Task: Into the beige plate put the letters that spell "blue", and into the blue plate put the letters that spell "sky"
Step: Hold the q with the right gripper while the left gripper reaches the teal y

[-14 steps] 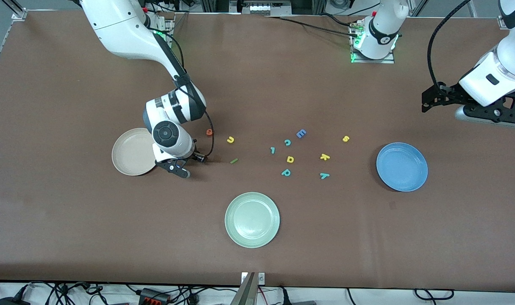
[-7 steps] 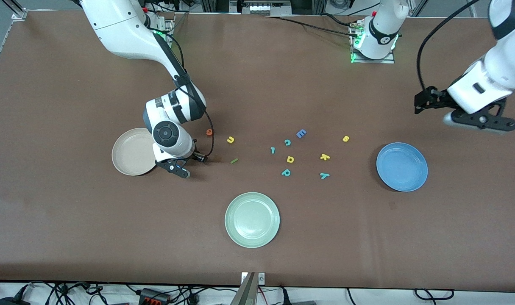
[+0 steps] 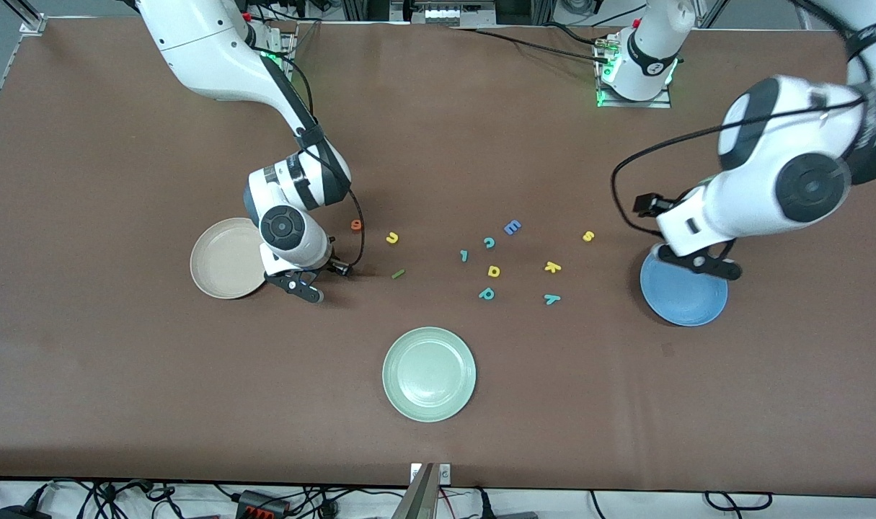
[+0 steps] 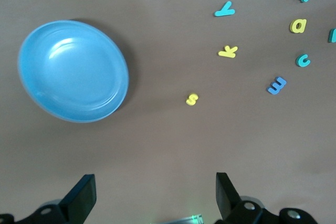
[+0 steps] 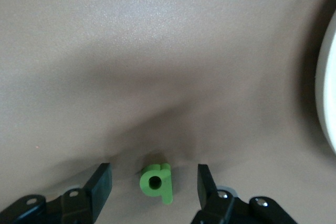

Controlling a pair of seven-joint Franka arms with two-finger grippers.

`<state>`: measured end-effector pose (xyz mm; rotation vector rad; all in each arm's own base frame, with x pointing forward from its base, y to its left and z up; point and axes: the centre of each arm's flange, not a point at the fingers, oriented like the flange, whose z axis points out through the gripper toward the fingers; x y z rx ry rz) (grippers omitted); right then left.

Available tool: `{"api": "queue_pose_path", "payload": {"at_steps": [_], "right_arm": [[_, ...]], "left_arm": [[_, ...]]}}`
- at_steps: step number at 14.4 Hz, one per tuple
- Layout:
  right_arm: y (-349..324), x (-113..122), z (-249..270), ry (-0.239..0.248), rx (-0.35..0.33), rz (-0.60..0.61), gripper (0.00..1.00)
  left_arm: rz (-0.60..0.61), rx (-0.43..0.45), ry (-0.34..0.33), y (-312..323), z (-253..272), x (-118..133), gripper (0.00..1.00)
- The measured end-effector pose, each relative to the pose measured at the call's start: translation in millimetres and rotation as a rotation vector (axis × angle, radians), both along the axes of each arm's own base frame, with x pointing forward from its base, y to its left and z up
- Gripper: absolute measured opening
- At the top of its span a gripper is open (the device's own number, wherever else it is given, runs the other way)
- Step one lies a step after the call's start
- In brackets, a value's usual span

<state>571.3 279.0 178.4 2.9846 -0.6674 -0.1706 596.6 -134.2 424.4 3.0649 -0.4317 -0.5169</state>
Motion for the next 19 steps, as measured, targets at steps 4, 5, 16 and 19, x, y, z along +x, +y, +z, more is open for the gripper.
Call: {"api": "queue_pose_path", "payload": {"at_steps": [4,5,16,19], "right_arm": [[0,0,0,0.0,0.0,0.0,0.69],[0,0,0,0.0,0.0,0.0,0.69],[0,0,0,0.0,0.0,-0.001,0.48],[0,0,0,0.0,0.0,-0.001,0.37]], "left_arm": [[-0.173,-0.057,-0.024,-42,-56,14,1.0],[-0.247,-0.086,-0.05,-49,-68,19,1.0],[-0.598,-0.208,-0.2,-126,-217,33,1.0],[-0.597,-0.208,-0.182,-125,-238,31,1.0]]}}
